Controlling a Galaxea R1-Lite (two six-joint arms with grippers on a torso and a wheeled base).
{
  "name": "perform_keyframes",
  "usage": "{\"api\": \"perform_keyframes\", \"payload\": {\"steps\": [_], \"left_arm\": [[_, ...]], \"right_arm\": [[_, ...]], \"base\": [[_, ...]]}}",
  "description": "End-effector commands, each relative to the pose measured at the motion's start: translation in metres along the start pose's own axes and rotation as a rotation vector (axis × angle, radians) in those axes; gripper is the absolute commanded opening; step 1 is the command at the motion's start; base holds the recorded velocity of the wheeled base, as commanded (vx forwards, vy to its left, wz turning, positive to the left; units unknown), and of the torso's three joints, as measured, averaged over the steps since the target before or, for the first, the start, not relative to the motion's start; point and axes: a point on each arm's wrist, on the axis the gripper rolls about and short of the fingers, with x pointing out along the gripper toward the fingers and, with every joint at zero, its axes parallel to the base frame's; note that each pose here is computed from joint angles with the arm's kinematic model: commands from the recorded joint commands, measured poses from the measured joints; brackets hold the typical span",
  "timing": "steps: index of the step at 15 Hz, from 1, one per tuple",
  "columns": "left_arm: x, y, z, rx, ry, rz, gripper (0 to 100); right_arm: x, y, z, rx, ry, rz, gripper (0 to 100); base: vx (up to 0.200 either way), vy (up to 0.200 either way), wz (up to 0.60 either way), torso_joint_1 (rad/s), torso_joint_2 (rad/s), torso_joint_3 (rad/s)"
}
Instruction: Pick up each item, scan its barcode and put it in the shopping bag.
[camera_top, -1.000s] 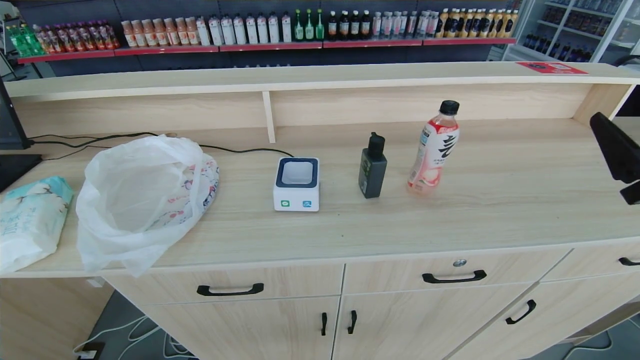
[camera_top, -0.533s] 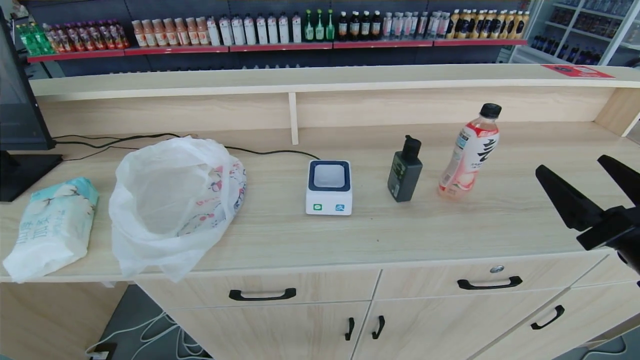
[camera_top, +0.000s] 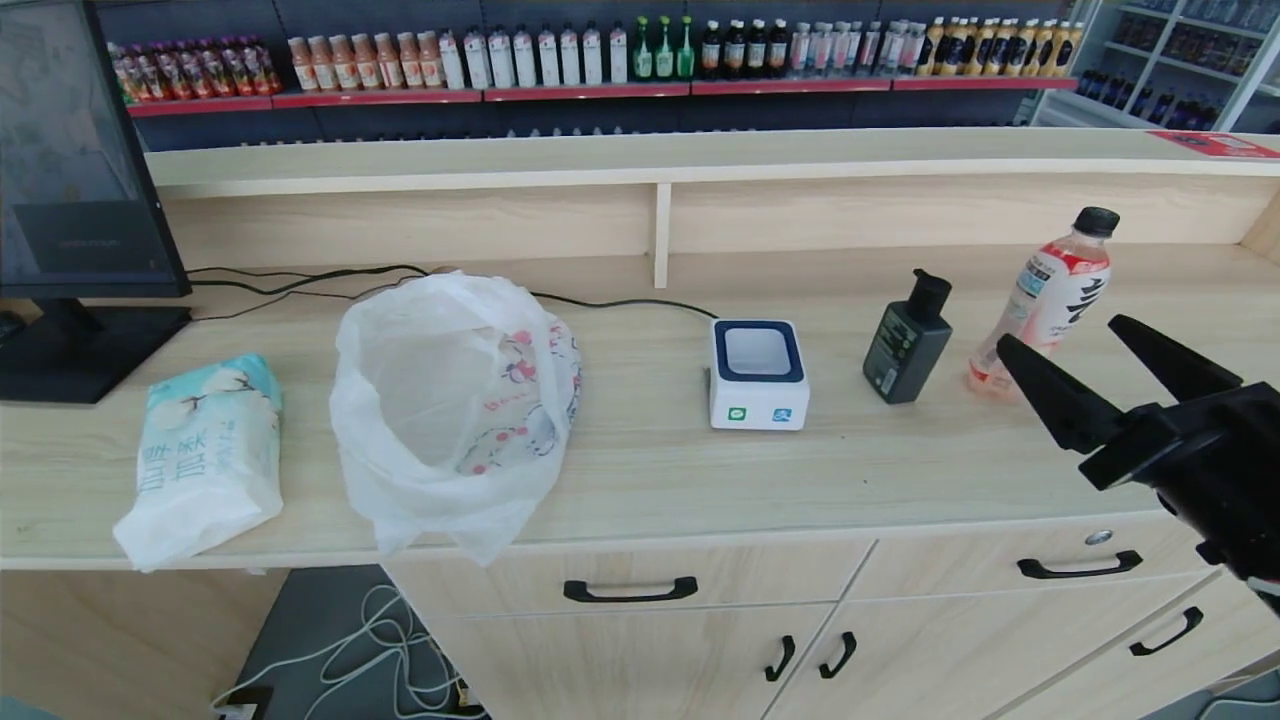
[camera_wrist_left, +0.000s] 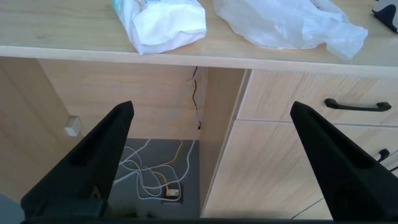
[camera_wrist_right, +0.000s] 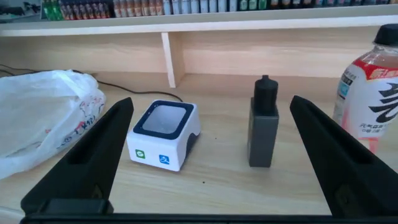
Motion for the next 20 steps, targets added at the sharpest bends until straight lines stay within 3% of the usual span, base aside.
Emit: {"api": "perform_keyframes", "payload": {"steps": [1, 5, 9, 13, 20], "left_arm": [[0.000, 0.000, 0.000, 0.000, -0.001, 0.000, 100], [0.000, 0.000, 0.000, 0.000, -0.001, 0.000, 100], [0.000, 0.000, 0.000, -0.001, 0.000, 0.000, 100], [0.000, 0.000, 0.000, -0.001, -0.001, 0.000, 100], [0.000, 0.000, 0.000, -0.001, -0.001, 0.000, 100]], "right_arm": [[0.013, 0.007, -0.013, 0.017, 0.042, 0.031, 100], [0.046, 0.005, -0.031, 0.007, 0.063, 0.018, 100], [0.089, -0.015, -0.047, -0.025, 0.034, -0.053, 100], [0.096, -0.041, -0.066, -0.044, 0.080, -0.134, 100], [0.114, -0.047, -0.081, -0.027, 0.079, -0.141, 100]], "base": [[0.000, 0.000, 0.00, 0.000, 0.00, 0.000], [0.000, 0.000, 0.00, 0.000, 0.00, 0.000], [0.000, 0.000, 0.00, 0.000, 0.00, 0.000], [0.000, 0.000, 0.00, 0.000, 0.00, 0.000], [0.000, 0.000, 0.00, 0.000, 0.00, 0.000]]}}
